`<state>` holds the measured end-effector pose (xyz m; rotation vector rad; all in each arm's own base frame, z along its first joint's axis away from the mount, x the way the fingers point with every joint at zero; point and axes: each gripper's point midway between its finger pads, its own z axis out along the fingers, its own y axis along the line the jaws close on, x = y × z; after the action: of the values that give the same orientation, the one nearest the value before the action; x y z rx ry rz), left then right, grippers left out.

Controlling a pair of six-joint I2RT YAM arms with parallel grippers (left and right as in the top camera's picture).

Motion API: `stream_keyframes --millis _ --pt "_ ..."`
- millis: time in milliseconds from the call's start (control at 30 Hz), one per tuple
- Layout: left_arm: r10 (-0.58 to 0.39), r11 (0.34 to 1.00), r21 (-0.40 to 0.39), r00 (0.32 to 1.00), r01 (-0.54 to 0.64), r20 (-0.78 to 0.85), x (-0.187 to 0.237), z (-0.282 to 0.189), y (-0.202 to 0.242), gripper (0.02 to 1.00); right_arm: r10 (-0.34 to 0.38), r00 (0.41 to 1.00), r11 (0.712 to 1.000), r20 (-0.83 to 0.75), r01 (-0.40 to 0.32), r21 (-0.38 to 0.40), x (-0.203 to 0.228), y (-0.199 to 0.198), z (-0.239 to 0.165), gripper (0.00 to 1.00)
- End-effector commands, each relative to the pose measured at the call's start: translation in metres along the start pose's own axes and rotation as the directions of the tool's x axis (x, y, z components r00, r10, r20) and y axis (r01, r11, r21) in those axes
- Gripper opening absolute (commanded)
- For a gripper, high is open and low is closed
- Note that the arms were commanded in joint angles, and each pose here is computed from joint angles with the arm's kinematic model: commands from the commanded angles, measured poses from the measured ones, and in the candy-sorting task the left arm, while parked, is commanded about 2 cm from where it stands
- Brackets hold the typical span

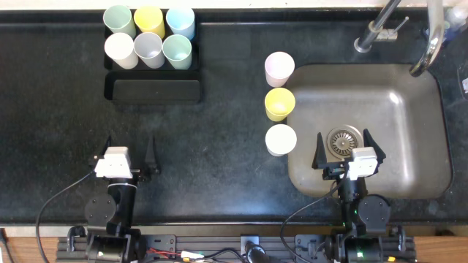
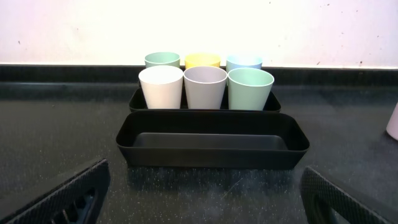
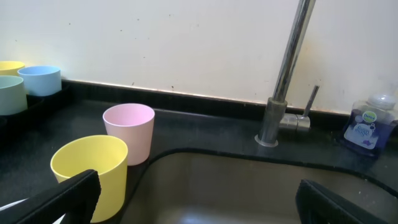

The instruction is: Store Cups

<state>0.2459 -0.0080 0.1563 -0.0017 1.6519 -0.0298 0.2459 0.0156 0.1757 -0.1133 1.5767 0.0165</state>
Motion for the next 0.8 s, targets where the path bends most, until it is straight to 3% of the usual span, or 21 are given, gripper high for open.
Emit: stream_keyframes --millis 33,133,233,367,467,667,733,800 --pt "-0.008 1.0 -0.009 1.0 0.008 0.003 0.0 0.0 0.002 0.998 -0.003 1.0 1.0 -0.003 0.003 0.005 0.004 -0.001 0.0 0.996" --pt "-0.007 0.997 0.074 0.999 0.009 -0.036 0.004 0.001 -0.013 0.998 -0.003 1.0 1.0 -0.003 0.003 0.005 0.004 -0.001 0.0 0.996" --pt "-0.017 0.972 0.233 0.994 0.041 -0.105 -0.006 0.002 -0.041 0.998 -0.003 1.0 1.0 -0.003 0.003 0.005 0.004 -0.001 0.0 0.993" --pt "-0.091 0.883 0.427 0.965 0.192 -0.246 -0.054 0.018 -0.082 0.998 -0.003 1.0 1.0 -0.002 0.003 0.005 0.004 -0.001 0.0 0.996" --pt "-0.092 0.812 0.515 0.932 0.274 -0.351 -0.105 0.054 -0.107 0.998 -0.003 1.0 1.0 -0.003 0.003 0.005 0.004 -0.001 0.0 0.993" --pt "-0.034 0.738 0.554 0.842 0.385 -0.539 -0.187 0.152 -0.175 0.998 -0.003 1.0 1.0 -0.003 0.003 0.005 0.004 -0.001 0.0 0.996" --pt "0.002 0.786 0.506 0.817 0.355 -0.577 -0.189 0.187 -0.2 0.998 -0.003 1.0 1.0 -0.002 0.003 0.005 0.004 -0.001 0.0 0.996" --pt "-0.005 0.853 0.4 0.77 0.336 -0.638 -0.178 0.215 -0.22 0.998 -0.003 1.0 1.0 -0.003 0.003 0.005 0.004 -0.001 0.0 0.996"
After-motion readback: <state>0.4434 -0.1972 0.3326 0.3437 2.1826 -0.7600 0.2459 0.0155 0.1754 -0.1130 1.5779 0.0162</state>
